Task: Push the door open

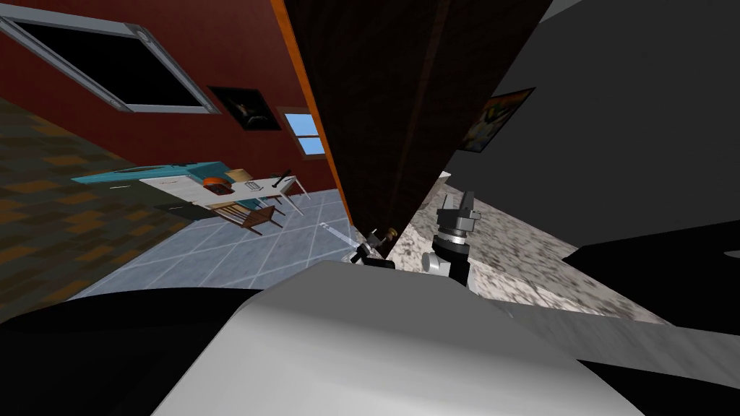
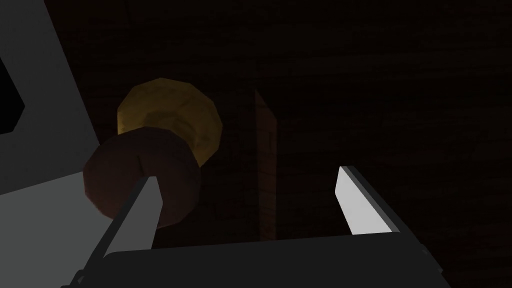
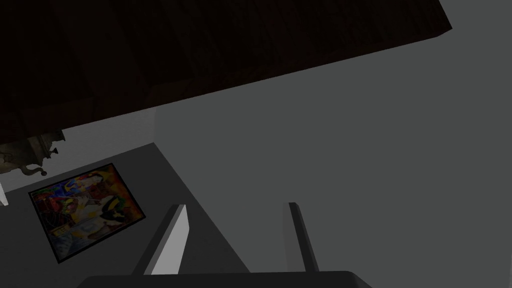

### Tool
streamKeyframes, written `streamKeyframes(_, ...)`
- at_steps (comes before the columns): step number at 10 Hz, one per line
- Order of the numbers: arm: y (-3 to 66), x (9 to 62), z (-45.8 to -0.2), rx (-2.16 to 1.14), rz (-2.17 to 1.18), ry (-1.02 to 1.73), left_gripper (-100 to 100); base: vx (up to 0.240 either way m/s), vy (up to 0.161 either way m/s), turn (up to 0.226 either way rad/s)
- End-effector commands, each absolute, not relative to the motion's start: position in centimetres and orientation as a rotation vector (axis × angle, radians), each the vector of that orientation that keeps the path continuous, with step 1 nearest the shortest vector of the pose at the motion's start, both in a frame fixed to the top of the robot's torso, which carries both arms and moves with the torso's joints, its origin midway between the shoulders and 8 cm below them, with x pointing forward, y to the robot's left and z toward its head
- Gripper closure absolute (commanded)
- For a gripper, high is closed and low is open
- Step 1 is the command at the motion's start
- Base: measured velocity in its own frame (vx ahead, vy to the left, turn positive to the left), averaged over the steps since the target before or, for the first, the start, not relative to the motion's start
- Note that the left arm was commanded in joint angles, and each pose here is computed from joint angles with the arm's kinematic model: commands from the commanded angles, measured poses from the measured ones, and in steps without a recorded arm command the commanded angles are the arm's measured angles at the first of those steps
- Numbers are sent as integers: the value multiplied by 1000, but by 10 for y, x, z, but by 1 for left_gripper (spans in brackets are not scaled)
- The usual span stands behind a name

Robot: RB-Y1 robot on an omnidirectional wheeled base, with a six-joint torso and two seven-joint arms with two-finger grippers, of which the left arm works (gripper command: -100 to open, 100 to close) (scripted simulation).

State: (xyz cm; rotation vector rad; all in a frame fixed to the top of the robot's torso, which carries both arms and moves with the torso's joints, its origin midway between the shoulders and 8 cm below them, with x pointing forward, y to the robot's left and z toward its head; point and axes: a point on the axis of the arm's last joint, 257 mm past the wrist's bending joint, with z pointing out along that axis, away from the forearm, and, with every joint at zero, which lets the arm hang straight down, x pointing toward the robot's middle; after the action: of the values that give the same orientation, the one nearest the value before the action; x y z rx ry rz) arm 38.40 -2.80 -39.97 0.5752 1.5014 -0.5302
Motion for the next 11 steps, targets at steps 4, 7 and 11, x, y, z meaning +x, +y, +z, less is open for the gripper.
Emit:
streamKeyframes(4, -44, 389, -395, 577, -549, 1493, -100, -28, -90, 33)
streamKeyframes(7, -44, 389, -395, 577, -549, 1493, 100, 4, 17, -5)
streamKeyframes(11, -27, 390, -401, 584, -520, 1504, -100, 5, 38, -9)
